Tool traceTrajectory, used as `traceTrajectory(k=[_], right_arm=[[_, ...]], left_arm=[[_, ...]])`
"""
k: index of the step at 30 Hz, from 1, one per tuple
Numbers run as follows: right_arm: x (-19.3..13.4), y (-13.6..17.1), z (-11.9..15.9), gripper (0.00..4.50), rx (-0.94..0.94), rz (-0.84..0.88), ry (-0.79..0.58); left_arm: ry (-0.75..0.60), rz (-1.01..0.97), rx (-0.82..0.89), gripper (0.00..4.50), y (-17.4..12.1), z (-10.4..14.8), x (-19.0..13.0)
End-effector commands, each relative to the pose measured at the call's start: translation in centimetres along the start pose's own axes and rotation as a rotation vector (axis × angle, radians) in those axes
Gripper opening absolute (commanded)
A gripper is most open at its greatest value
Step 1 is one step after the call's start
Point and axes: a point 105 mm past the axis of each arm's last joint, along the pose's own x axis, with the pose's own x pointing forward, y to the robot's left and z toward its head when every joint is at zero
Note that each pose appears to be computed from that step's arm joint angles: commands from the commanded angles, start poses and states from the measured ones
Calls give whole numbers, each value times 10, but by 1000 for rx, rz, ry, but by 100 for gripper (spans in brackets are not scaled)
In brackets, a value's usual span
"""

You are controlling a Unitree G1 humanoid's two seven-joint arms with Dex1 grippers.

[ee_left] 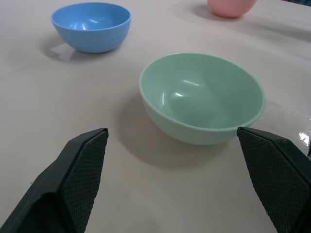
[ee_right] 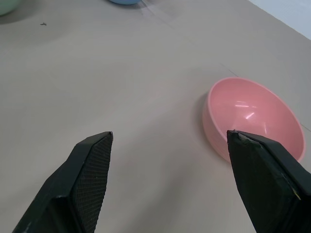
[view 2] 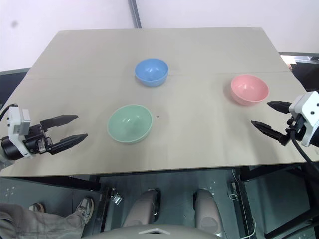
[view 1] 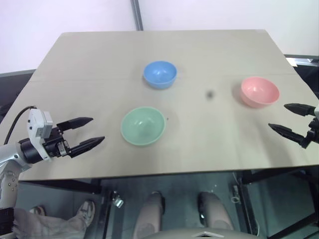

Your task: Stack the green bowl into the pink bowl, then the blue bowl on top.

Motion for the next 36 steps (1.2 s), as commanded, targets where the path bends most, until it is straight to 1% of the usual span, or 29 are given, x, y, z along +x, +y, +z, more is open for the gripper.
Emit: traceTrajectory(k=[1,11,16,17,21,24,29,34,36], right_arm=[[0,-3,11,407,-34,-8,-30],[7,-4,11,407,-51,-3,-35],[12,-12,6,407,-100,-28,1],[15,-15,4,407,-103,-37,10],[35,-23,1,407,-93,-54,22],[64,-35,-1,407,-118,-75,35],[96,-45,-7,407,-111,-52,73],[121,-53,-23,407,-133,-23,159],[128,-57,-30,357,-124,-19,204]], left_arm=[[-1,12,45,450,4,10,-6],[-29,5,30,450,1,13,-1],[-53,-22,7,450,-1,15,0],[-76,-39,-2,450,-2,19,0],[-142,-111,-35,450,-5,31,4],[-167,-221,-5,450,-15,41,11],[-157,-339,25,450,-32,46,18],[-144,-386,54,450,-44,46,23],[-144,-392,57,450,-48,46,23]])
